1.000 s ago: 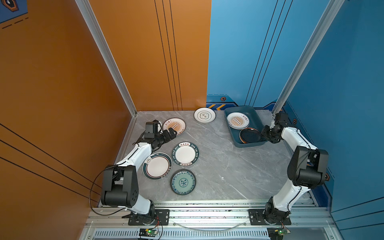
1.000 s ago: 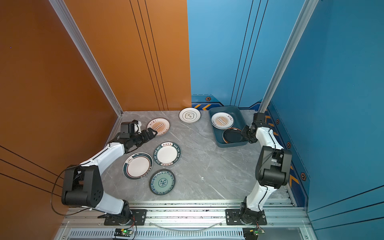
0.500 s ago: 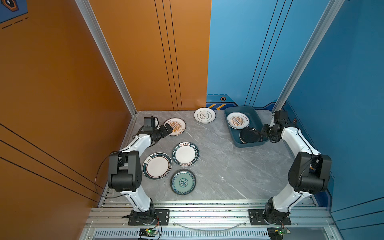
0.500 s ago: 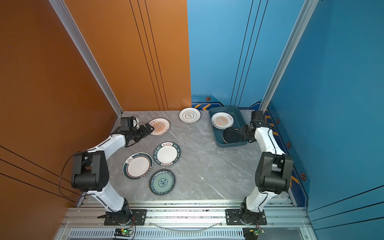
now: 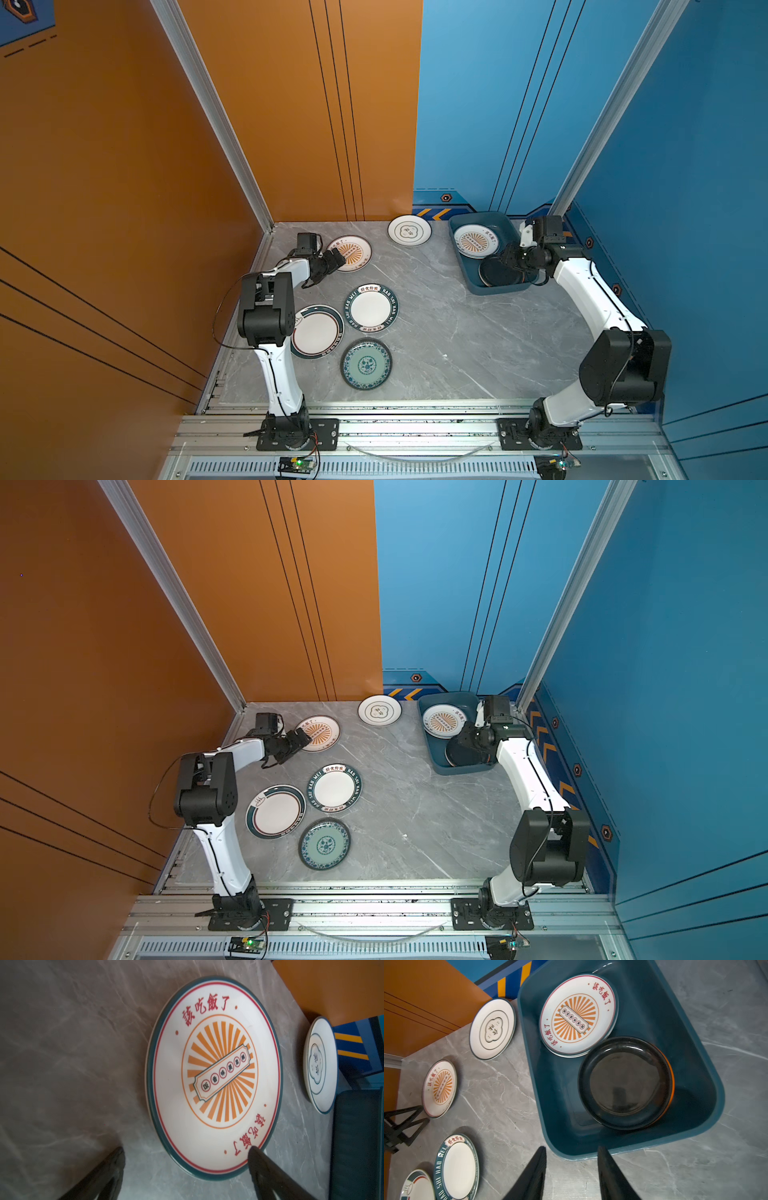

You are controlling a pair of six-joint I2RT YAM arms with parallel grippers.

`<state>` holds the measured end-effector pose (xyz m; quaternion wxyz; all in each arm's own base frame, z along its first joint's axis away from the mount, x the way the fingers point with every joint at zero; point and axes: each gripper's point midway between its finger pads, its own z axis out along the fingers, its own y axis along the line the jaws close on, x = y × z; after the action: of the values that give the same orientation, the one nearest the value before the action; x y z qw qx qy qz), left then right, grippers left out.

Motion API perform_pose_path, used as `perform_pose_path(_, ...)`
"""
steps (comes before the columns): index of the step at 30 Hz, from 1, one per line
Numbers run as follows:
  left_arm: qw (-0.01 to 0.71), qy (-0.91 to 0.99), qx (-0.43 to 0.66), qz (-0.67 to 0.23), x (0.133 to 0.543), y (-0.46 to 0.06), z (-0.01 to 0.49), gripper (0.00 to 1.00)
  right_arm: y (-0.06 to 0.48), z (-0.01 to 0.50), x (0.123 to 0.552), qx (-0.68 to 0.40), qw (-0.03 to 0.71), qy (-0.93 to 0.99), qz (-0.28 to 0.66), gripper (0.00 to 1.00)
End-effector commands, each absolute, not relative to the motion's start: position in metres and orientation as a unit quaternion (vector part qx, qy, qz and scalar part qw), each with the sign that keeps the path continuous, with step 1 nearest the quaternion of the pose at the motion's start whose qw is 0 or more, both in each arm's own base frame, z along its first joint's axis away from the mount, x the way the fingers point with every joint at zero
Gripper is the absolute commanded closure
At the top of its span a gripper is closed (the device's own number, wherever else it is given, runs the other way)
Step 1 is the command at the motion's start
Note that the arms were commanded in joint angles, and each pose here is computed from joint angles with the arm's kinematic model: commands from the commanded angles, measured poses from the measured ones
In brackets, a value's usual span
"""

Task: Place the plates into the plastic bin on the countertop
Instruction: Pick up the plate from the top-left of the table.

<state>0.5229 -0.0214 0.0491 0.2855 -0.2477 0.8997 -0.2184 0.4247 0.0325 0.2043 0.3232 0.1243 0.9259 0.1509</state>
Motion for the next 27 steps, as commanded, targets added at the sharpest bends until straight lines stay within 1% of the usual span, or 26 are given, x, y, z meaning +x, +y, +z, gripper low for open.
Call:
perform_pose_path(1,0.283,0.894,-0.266,-0.223,0.531,-0.018,0.033,0.12,0.038,0.209,0.419,0.118,0.327,0.922,0.168,0.57)
perform_pose_path(3,0.279,0.894,-0.27,-0.223,0.534,-0.018,0.026,0.13,0.039,0.21,0.42,0.118,0.329,0.921,0.172,0.57)
perform_pose_path(4,0.278,0.894,-0.272,-0.223,0.535,-0.017,0.023,0.18,0.039,0.209,0.42,0.12,0.328,0.921,0.173,0.57)
perform_pose_path(6,0.274,0.894,-0.274,-0.225,0.535,-0.017,0.015,0.24,0.042,0.207,0.42,0.12,0.327,0.92,0.179,0.57)
perform_pose_path(10,0.271,0.891,-0.283,-0.23,0.536,-0.015,0.005,0.41,0.043,0.204,0.42,0.12,0.324,0.92,0.183,0.57)
perform_pose_path(11,0.271,0.889,-0.284,-0.234,0.536,-0.014,0.004,0.46,0.044,0.204,0.42,0.119,0.324,0.921,0.182,0.57)
perform_pose_path(15,0.272,0.89,-0.286,-0.23,0.535,-0.013,0.005,0.59,0.043,0.202,0.419,0.121,0.323,0.921,0.182,0.57)
perform_pose_path(18,0.271,0.889,-0.285,-0.234,0.536,-0.014,0.004,0.71,0.045,0.202,0.42,0.119,0.323,0.921,0.183,0.57)
perform_pose_path(21,0.27,0.889,-0.284,-0.236,0.536,-0.015,0.004,0.77,0.048,0.202,0.421,0.116,0.323,0.921,0.185,0.57)
perform_pose_path(23,0.269,0.889,-0.286,-0.236,0.535,-0.014,0.003,0.93,0.049,0.201,0.421,0.115,0.322,0.921,0.184,0.57)
perform_pose_path(24,0.268,0.889,-0.288,-0.235,0.534,-0.013,0.002,0.97,0.051,0.201,0.421,0.114,0.321,0.922,0.186,0.57)
perform_pose_path(27,0.269,0.887,-0.289,-0.238,0.533,-0.012,0.003,0.99,0.056,0.202,0.42,0.109,0.319,0.922,0.188,0.57)
